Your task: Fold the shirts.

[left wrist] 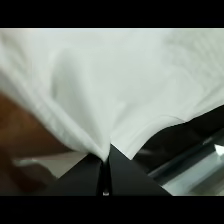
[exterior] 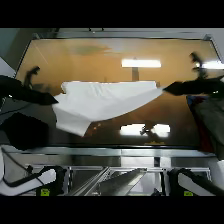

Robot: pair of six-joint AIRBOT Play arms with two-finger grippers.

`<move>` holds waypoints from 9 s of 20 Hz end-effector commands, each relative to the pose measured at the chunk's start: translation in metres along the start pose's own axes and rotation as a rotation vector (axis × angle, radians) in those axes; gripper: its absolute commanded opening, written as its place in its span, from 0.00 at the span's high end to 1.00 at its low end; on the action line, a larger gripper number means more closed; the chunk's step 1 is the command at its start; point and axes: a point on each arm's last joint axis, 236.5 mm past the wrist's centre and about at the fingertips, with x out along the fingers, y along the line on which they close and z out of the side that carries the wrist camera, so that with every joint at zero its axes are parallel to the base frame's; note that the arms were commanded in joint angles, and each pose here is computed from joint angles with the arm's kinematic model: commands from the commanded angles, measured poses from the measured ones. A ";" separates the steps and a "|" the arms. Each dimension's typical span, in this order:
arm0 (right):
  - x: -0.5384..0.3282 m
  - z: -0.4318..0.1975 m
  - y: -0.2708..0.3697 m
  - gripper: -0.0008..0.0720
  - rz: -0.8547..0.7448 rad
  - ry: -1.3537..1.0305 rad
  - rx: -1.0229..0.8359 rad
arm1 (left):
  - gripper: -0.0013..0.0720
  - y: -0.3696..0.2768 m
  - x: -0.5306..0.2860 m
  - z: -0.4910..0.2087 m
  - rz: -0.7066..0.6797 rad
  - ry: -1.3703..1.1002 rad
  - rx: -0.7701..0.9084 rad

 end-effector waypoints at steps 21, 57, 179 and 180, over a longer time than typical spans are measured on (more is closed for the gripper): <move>-0.006 0.039 -0.064 0.96 -0.144 -0.166 -0.002 | 0.96 -0.027 -0.011 0.136 0.070 -0.354 0.218; 0.182 -0.116 -0.214 0.94 -0.193 0.279 0.333 | 0.95 0.150 0.176 0.070 0.253 0.247 -0.117; 0.176 -0.160 -0.179 0.89 -0.075 0.317 0.548 | 0.07 0.084 0.137 0.088 0.113 0.176 -0.045; 0.175 -0.151 -0.176 0.96 -0.055 0.310 0.541 | 0.07 0.076 0.143 0.085 0.095 0.189 -0.041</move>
